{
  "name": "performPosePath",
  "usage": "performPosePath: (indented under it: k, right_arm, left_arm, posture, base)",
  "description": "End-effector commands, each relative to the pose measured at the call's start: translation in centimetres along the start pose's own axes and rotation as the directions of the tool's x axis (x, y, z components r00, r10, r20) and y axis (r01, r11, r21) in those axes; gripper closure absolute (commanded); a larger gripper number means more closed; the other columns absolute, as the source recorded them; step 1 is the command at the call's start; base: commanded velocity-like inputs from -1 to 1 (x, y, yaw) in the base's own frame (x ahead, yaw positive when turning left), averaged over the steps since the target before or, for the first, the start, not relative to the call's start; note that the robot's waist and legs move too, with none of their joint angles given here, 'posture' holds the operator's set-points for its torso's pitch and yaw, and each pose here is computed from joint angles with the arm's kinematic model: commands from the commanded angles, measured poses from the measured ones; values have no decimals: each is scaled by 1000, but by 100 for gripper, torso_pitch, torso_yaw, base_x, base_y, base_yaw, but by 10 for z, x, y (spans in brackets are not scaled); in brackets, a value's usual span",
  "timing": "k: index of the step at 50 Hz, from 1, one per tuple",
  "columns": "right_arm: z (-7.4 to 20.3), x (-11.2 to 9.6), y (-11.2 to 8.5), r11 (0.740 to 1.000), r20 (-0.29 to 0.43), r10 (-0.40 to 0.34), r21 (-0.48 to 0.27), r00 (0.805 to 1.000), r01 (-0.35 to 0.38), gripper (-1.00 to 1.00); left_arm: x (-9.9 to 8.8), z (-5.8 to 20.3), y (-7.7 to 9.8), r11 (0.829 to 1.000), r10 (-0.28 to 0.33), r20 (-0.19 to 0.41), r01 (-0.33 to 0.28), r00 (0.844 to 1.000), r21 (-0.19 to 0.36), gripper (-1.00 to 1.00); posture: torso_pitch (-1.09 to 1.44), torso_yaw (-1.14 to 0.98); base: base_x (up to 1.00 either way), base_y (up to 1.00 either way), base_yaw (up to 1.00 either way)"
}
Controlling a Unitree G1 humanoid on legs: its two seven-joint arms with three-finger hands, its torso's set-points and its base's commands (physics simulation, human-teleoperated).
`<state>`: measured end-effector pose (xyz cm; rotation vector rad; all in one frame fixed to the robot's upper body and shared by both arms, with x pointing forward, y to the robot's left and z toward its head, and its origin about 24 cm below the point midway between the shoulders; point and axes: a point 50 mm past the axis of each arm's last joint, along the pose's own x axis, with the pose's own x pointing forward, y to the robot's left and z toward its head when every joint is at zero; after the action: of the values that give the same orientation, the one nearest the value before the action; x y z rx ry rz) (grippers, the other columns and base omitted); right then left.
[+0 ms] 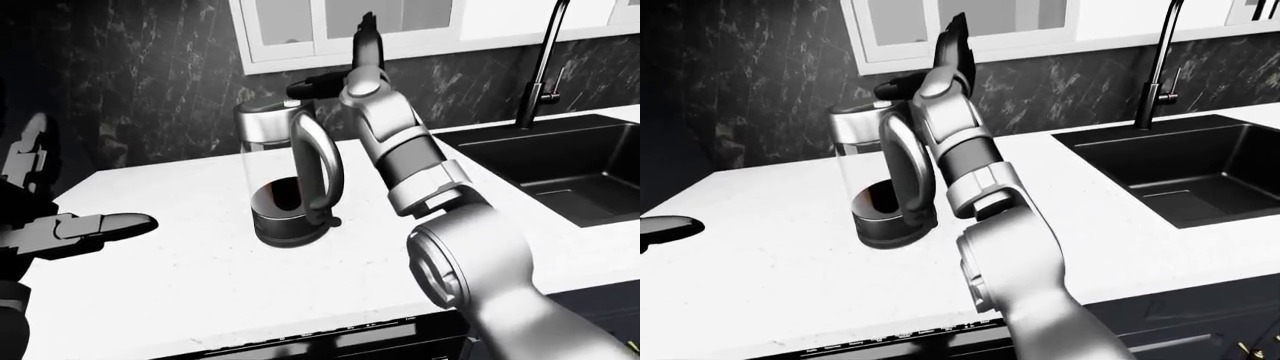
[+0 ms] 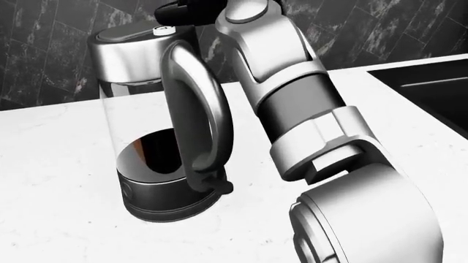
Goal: Press the button to open the lid of the electric kettle.
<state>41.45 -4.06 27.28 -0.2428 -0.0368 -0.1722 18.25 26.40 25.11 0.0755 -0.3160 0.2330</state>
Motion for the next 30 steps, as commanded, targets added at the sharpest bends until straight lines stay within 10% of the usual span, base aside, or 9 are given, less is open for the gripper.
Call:
performPosePath:
  k: [1,30]
  right_arm:
    - [27,-3,-5,1000,99,-16,25,995,13,-100]
    - [28,-3,-5,995,184,-35,-90,982,53,-100]
  left_arm:
    - [0,9,0,1000,3,57,-4,998,12,-100]
    - [-1,8,0,1000,1,56,-2,998,11,-100]
  posture:
    - [-48,0]
    - [-48,0]
  base:
    - [0,0,0]
    - [0,0,0]
